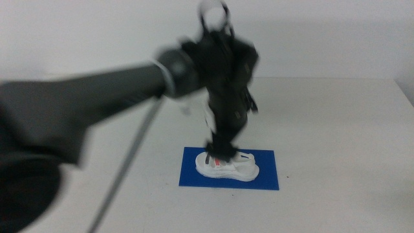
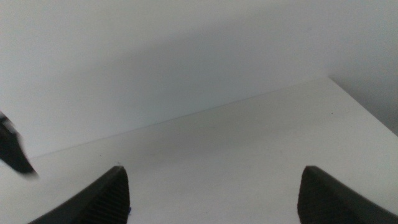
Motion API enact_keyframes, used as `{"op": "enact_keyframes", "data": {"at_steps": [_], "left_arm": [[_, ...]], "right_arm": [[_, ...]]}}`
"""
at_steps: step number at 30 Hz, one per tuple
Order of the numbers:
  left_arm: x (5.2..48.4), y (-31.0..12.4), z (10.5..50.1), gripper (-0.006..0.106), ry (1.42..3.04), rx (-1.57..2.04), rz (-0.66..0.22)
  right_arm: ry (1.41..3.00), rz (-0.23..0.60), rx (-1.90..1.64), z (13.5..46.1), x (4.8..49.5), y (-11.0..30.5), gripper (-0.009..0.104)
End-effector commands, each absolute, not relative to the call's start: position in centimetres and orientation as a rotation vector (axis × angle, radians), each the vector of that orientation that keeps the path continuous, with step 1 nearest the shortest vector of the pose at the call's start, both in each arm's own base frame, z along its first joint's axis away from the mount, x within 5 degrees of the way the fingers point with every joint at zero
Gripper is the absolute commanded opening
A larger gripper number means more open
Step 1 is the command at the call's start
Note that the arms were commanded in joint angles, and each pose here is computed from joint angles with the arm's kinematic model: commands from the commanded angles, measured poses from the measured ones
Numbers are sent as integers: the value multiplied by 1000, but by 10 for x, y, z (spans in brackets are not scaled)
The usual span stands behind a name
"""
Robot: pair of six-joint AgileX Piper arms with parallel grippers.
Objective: Use one arm to grab the shoe from the table and place it on the mat.
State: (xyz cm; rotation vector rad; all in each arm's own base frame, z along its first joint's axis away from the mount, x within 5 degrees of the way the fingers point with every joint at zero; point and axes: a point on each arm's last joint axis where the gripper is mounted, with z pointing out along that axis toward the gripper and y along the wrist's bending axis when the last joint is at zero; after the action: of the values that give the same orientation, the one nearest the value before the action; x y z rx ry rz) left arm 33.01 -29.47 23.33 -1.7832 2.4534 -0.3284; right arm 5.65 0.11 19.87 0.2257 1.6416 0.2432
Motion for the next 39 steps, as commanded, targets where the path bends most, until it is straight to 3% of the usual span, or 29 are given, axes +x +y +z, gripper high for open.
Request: {"op": "enact_keyframes", "data": {"at_steps": [1,4,9,12,16,19,22,31,39], "left_arm": [[322,-268,290,94,2543,-1465,-401],[310,-235,332,94,2665,-941,-417],[275,-179,378,94,2597,-285,-383],[248,-149,395,94,2406,59,-383],[210,-112,405,94,2009,285,-405],[183,-85,389,94,1767,320,-367],[152,-57,363,94,1643,242,-323],[74,-10,286,94,1536,18,-199],[46,-6,252,94,1453,33,-162]], "right_arm": [[1632,235,214,199,56,1,79],[1632,235,214,199,56,1,79],[1632,235,214,199,56,1,79],[1632,235,214,199,56,1,79],[1632,235,214,199,56,1,79],[1632,235,214,199,56,1,79],[1632,235,214,199,56,1,79],[1632,235,214,199,56,1,79],[1632,235,214,199,56,1,79]]}}
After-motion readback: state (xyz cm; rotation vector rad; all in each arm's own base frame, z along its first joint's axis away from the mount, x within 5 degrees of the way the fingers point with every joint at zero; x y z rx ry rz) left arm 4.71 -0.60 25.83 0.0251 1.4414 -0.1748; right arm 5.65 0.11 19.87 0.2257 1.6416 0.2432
